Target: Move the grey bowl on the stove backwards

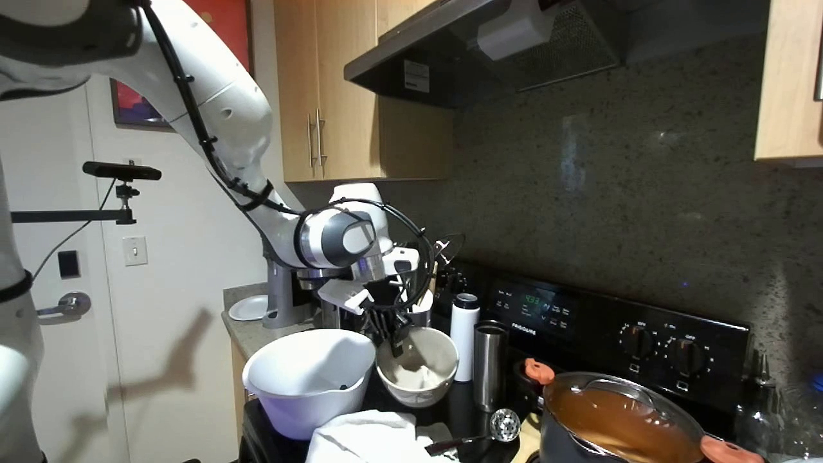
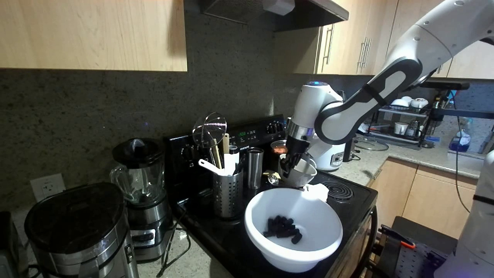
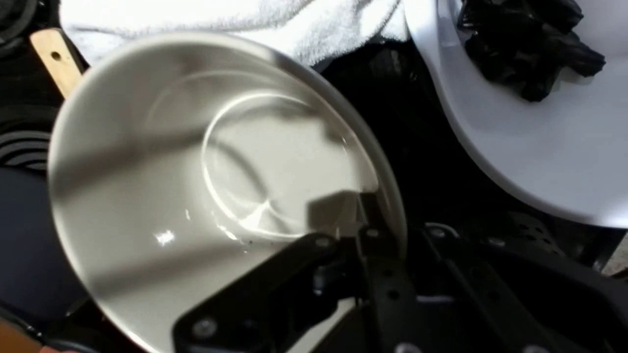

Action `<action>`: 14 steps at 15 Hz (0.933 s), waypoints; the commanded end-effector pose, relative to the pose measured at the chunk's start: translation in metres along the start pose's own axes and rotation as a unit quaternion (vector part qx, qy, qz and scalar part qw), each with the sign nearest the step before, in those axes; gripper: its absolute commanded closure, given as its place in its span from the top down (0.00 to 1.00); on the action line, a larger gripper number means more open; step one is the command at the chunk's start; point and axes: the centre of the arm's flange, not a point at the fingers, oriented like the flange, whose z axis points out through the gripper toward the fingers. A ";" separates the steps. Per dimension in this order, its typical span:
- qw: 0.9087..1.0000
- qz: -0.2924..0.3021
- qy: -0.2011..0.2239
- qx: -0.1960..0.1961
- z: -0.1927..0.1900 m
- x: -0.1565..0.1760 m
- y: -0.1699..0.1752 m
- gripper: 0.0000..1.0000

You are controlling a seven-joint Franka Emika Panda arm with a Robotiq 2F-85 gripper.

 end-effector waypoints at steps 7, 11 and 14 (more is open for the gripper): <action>0.996 0.043 0.084 0.003 0.023 0.033 -0.018 0.03; 0.994 0.060 0.089 0.001 0.019 0.054 -0.024 0.03; 0.993 0.072 0.094 0.002 0.018 0.072 -0.027 0.03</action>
